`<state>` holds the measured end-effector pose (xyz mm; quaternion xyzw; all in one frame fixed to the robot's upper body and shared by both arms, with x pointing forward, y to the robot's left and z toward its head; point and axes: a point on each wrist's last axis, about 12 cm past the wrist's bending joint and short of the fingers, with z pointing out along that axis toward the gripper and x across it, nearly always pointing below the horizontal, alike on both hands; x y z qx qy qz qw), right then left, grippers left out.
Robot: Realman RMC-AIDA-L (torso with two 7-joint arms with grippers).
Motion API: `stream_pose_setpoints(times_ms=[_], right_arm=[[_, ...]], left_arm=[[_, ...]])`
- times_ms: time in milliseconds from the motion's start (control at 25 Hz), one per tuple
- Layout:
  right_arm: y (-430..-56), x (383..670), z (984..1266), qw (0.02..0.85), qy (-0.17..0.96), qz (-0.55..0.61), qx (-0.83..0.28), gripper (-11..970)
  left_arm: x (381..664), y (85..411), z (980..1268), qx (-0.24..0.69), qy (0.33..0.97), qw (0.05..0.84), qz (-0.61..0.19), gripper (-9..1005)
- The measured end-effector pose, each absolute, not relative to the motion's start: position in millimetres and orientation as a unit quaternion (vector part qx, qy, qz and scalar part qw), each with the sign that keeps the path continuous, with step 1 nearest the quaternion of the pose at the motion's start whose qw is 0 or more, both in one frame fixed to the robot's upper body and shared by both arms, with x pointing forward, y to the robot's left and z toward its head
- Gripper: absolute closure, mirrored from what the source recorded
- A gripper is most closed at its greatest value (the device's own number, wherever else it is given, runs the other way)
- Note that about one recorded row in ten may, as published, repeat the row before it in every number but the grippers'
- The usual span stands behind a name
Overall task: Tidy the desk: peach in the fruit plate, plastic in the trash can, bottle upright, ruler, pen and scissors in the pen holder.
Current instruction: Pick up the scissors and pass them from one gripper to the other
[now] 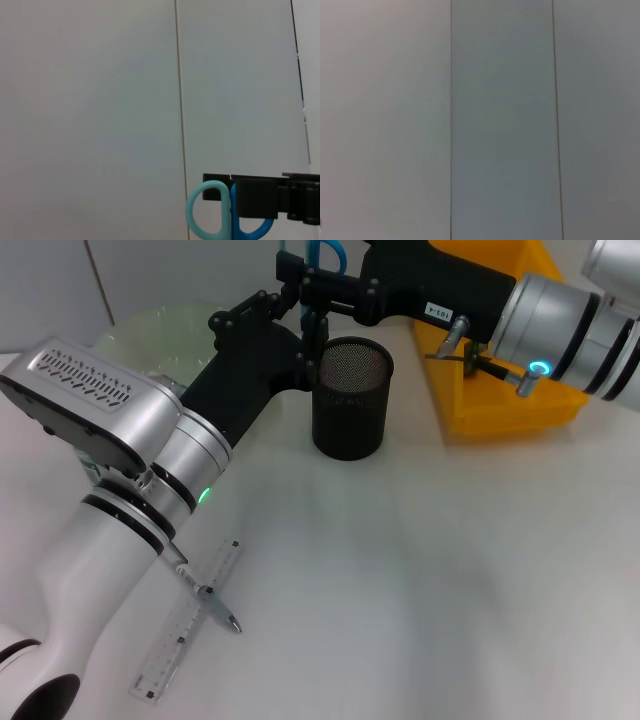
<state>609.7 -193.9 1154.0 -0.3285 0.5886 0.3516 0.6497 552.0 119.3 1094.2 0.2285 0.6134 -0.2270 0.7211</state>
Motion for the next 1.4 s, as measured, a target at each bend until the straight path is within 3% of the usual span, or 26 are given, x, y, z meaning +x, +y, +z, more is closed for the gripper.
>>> stream_pose_setpoints(times_ms=[240,680,1400], right_arm=[[-196.5,608.6,1151.9,0.654,0.588,0.342,-0.331,162],[-195.8,609.2,1150.6,0.653,0.59,0.341,-0.331,521],[-190.8,607.1,1148.6,0.67,0.574,0.336,-0.33,721]], left_arm=[[552.1,120.2,1094.3,0.227,0.613,0.722,-0.226,662],[552.4,119.3,1094.4,0.23,0.612,0.722,-0.226,652],[548.2,117.0,1094.8,0.235,0.605,0.725,-0.232,636]])
